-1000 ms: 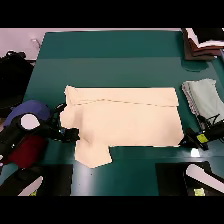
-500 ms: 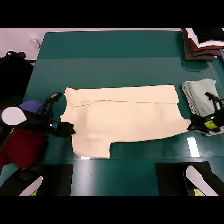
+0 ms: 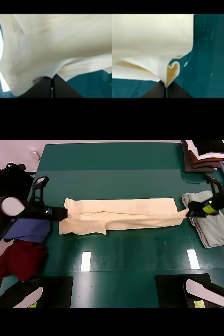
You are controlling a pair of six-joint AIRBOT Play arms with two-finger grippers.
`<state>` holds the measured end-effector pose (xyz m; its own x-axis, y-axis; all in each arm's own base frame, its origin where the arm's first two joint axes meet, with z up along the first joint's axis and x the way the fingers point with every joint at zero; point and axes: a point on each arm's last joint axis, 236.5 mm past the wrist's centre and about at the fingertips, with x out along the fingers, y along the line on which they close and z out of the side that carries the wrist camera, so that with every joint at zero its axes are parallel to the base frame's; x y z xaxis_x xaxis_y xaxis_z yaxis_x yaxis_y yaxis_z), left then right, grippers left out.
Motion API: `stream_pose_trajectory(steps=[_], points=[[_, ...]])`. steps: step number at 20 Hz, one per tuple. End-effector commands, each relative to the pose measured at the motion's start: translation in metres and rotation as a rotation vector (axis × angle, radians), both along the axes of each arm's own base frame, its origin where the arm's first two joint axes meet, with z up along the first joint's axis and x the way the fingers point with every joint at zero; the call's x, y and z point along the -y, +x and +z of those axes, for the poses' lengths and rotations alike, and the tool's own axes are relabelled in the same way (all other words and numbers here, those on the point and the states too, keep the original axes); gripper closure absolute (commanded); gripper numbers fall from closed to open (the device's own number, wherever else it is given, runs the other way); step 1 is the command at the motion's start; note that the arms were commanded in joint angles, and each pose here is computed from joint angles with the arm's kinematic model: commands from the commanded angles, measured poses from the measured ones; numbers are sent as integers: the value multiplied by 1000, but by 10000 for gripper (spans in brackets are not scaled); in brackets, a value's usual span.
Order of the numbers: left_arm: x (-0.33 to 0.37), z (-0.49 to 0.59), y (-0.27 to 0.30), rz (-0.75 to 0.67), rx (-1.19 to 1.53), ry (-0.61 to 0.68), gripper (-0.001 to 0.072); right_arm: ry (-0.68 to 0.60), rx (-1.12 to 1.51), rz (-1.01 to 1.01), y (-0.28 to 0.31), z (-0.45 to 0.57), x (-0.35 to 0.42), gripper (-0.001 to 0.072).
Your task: Fold the shirts.
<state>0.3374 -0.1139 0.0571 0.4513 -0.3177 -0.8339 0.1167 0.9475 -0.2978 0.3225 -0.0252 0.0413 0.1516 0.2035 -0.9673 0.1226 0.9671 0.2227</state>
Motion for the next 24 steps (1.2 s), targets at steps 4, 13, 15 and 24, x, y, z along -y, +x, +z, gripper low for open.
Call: stream_pose_trajectory(steps=[4, 13, 15, 24], points=[[2, -45, 99, 48, 27, 1, 683, 7, 4, 35, 85, -30, -8, 699], [12, -25, 128, 29, 28, -19, 106, 281, 78, 5, 131, -35, -14, 323], [17, -20, 124, 18, 7, -38, 108, 299, 38, -17, 114, -42, 9, 265], [83, -6, 117, -38, 9, -212, 683, 543, -38, -186, 69, -110, 29, 175]])
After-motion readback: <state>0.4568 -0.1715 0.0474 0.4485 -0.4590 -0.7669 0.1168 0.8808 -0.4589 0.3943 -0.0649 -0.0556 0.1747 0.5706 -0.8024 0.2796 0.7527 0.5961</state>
